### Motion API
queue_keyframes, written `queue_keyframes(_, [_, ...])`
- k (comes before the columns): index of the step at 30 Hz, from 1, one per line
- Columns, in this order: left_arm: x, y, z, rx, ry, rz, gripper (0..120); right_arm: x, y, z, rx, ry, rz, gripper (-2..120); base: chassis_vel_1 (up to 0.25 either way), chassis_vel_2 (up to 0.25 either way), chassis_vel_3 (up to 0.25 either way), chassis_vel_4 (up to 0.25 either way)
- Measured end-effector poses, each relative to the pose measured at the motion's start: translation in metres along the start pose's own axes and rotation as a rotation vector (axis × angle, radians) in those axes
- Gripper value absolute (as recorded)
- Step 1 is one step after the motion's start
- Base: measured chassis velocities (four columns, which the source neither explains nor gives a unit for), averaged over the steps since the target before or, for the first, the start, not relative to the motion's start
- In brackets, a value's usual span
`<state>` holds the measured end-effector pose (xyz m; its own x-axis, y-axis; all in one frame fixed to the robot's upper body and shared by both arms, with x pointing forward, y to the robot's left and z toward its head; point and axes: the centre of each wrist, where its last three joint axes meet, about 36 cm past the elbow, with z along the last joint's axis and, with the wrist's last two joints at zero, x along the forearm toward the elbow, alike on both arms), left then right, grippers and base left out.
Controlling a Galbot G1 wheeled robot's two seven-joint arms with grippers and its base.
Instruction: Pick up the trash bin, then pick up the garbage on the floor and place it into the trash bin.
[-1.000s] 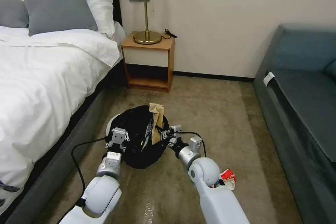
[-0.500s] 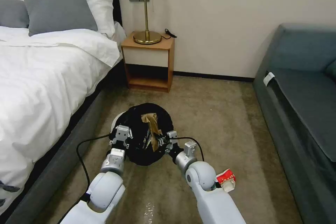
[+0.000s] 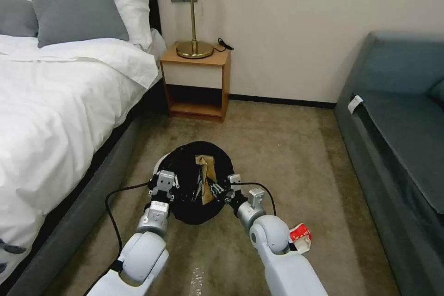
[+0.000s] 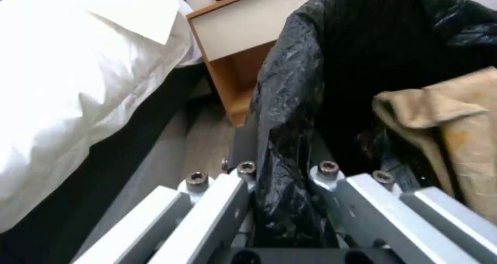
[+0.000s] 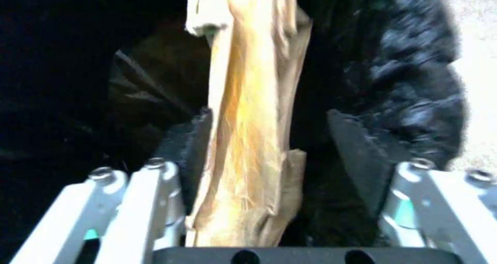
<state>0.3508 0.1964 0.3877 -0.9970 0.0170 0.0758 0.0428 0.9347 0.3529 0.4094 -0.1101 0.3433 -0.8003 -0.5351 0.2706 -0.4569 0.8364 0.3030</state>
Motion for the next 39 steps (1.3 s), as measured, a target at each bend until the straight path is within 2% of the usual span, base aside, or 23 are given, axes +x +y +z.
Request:
queue_keyframes(1, [0.001,0.001,0.001,0.000,0.003,-0.003,4,0.002,-0.001,-0.001,0.000,-0.004,0.004,67,0.000,0.000,0.000,0.000])
queue_keyframes(2, [0.001,0.001,0.001,0.000,0.003,-0.003,4,0.002,-0.001,-0.001,0.000,-0.004,0.004,67,0.000,0.000,0.000,0.000])
queue_keyframes(5, [0.002,0.004,0.006,-0.002,0.011,-0.010,4,0.007,-0.003,-0.008,-0.003,-0.023,0.012,83,0.000,0.000,0.000,0.000])
queue_keyframes(6, [0.002,0.004,0.006,-0.002,0.011,-0.010,4,0.007,-0.003,-0.008,-0.003,-0.023,0.012,83,0.000,0.000,0.000,0.000])
queue_keyframes(8, [0.003,0.006,0.009,-0.004,0.016,-0.016,4,0.011,-0.006,-0.011,-0.004,-0.029,0.022,93,0.000,0.000,0.000,0.000])
queue_keyframes(11, [0.004,0.006,0.010,-0.004,0.019,-0.017,4,0.014,-0.008,-0.012,-0.004,-0.032,0.028,98,0.000,0.000,0.000,0.000])
queue_keyframes(17, [0.005,0.008,0.015,-0.006,0.025,-0.020,4,0.024,-0.020,-0.014,-0.009,-0.037,0.063,100,0.000,0.000,0.000,0.000])
queue_keyframes(21, [0.003,0.011,0.022,-0.015,0.034,-0.027,4,0.037,-0.033,-0.004,0.009,0.013,0.098,100,0.000,0.000,0.000,0.000])
queue_keyframes(26, [0.000,0.016,0.028,-0.020,0.042,-0.036,4,0.053,-0.056,0.010,0.031,0.201,0.235,100,0.000,0.000,0.000,0.000])
queue_keyframes(27, [0.000,0.017,0.031,-0.022,0.045,-0.038,4,0.056,-0.061,0.012,0.011,0.259,0.290,100,0.000,0.000,0.000,0.000])
queue_keyframes(29, [0.000,0.018,0.032,-0.023,0.046,-0.039,4,0.057,-0.064,0.014,0.000,0.281,0.312,100,0.000,0.000,0.000,0.000])
queue_keyframes(30, [0.000,0.019,0.034,-0.024,0.049,-0.041,4,0.059,-0.069,0.017,-0.035,0.317,0.346,100,0.000,0.000,0.000,0.000])
queue_keyframes(31, [0.000,0.020,0.035,-0.025,0.050,-0.041,4,0.060,-0.073,0.018,-0.069,0.329,0.356,100,0.000,0.000,0.000,0.000])
queue_keyframes(32, [0.000,0.020,0.035,-0.025,0.050,-0.041,4,0.060,-0.073,0.018,-0.069,0.329,0.356,100,0.000,0.000,0.000,0.000])
queue_keyframes(35, [-0.001,0.021,0.037,-0.025,0.052,-0.043,4,0.066,-0.084,0.020,-0.184,0.350,0.386,100,0.000,0.000,0.000,0.000])
queue_keyframes(36, [-0.001,0.021,0.037,-0.025,0.052,-0.043,4,0.066,-0.084,0.020,-0.184,0.350,0.386,100,0.000,0.000,0.000,0.000])
queue_keyframes(39, [0.000,0.023,0.037,-0.022,0.055,-0.043,4,0.072,-0.095,0.023,-0.253,0.375,0.429,100,0.000,0.000,0.000,0.000])
